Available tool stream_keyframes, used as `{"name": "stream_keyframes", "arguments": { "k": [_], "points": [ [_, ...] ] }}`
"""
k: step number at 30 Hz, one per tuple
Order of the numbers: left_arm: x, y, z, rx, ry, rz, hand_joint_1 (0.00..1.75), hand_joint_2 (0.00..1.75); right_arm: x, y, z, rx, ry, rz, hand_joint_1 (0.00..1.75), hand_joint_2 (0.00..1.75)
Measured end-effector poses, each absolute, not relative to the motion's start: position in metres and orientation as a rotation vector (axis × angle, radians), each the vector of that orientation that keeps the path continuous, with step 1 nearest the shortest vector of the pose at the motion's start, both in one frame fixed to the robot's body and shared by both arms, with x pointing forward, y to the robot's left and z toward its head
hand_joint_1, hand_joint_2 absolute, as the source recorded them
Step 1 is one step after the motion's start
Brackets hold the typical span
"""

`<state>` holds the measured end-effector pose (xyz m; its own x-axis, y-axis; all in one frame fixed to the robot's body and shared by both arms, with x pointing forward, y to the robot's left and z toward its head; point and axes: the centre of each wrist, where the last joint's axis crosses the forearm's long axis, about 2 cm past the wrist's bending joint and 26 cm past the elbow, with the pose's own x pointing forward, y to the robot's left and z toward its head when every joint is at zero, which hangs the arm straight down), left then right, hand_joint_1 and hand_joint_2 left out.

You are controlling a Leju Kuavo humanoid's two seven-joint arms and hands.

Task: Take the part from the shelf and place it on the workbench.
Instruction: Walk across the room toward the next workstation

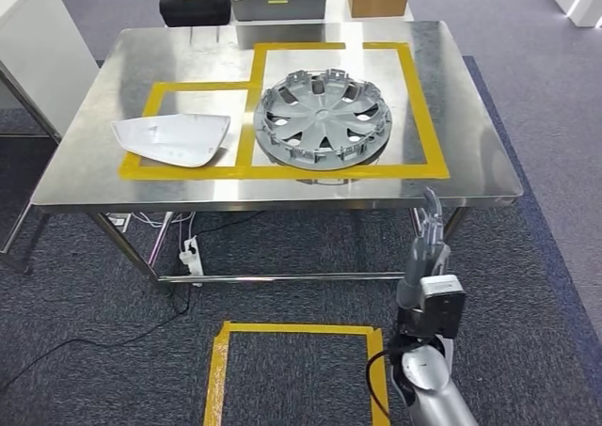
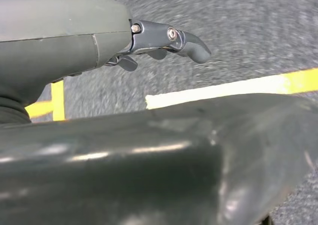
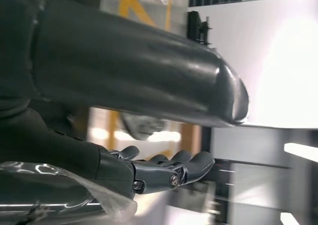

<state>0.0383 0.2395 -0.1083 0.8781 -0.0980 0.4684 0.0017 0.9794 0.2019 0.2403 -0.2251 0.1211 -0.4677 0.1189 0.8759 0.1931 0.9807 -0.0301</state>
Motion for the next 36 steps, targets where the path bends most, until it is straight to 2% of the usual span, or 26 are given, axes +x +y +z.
{"name": "stream_keyframes", "arguments": {
  "k": [9, 14, 18, 25, 36],
  "points": [
    [0.032, 0.236, -0.109, 0.207, -0.48, 0.071, 0.0, 0.0, 0.173, -0.24, 0.032, -0.174, -1.571, -0.239, 0.0, 0.0],
    [0.03, 0.233, -0.109, 0.193, -0.476, 0.092, 0.0, 0.0, 0.121, -0.264, -0.048, -0.167, -1.137, -0.359, 0.0, 0.0],
    [0.029, 0.234, -0.109, 0.187, -0.483, 0.094, 0.0, 0.0, 0.071, -0.262, -0.09, -0.157, -0.803, -0.351, 0.0, 0.0],
    [0.032, 0.235, -0.109, 0.192, -0.491, 0.103, 0.0, 0.0, 0.045, -0.245, -0.105, -0.131, -0.6, -0.329, 0.0, 0.0],
    [0.029, 0.238, -0.109, 0.197, -0.483, 0.101, 0.0, 0.0, 0.032, -0.238, -0.109, -0.13, -0.469, -0.291, 0.0, 0.0]
  ]
}}
